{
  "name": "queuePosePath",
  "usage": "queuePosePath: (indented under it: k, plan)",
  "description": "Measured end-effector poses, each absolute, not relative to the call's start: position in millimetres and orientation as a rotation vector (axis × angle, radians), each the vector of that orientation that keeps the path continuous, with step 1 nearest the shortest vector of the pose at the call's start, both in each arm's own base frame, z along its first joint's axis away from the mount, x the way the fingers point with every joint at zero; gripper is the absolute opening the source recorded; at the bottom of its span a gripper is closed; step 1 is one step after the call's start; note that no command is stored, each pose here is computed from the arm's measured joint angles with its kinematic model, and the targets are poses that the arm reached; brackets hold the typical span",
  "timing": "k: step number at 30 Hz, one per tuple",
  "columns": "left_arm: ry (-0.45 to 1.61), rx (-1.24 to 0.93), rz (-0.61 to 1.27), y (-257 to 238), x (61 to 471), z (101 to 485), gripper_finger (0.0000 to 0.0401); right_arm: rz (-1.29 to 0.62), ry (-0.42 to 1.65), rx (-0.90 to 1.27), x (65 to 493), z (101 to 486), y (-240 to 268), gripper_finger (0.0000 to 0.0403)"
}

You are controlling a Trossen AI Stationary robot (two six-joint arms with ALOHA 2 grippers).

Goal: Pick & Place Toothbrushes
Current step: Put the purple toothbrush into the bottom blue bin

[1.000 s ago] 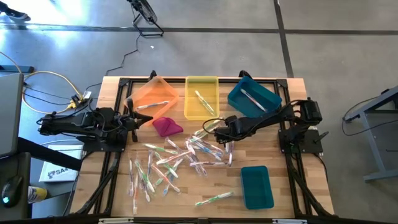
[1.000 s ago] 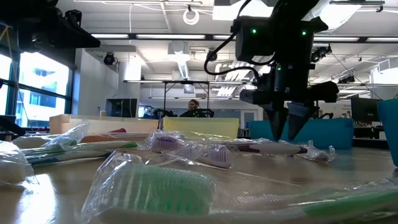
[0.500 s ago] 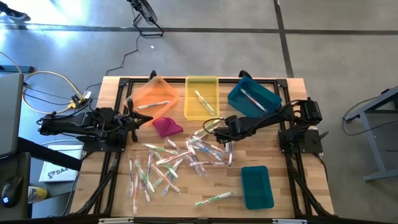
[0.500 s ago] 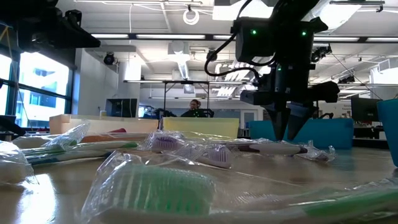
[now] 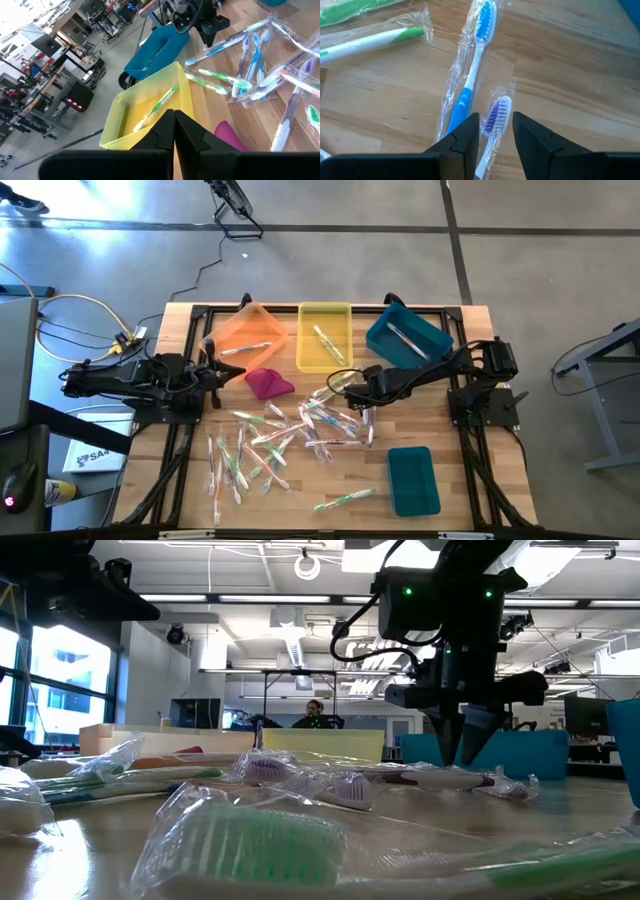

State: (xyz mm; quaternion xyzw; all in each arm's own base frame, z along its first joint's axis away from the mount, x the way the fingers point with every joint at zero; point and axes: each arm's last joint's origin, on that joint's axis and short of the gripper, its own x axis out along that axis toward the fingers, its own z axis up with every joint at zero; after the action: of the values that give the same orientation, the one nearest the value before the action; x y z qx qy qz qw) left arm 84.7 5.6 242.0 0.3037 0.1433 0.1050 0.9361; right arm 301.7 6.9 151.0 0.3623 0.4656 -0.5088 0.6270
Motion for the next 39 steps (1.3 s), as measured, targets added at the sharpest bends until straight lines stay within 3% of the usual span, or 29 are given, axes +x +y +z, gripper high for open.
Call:
queuePosePath:
  k: [19, 29, 39]
  plan:
    - [0.309, 0.609, 0.214, 5.7, 84.2, 240.3, 0.0003, -1.193, 1.077, 0.824, 305.4, 138.0, 7.1, 0.0104]
    - [0.309, 0.608, 0.213, 5.6, 84.2, 240.3, 0.0003, -1.197, 1.070, 0.823, 305.3, 138.7, 6.9, 0.0015]
    - [0.307, 0.608, 0.208, 5.5, 84.2, 240.3, 0.0003, -1.200, 1.077, 0.818, 304.7, 138.8, 6.9, 0.0007]
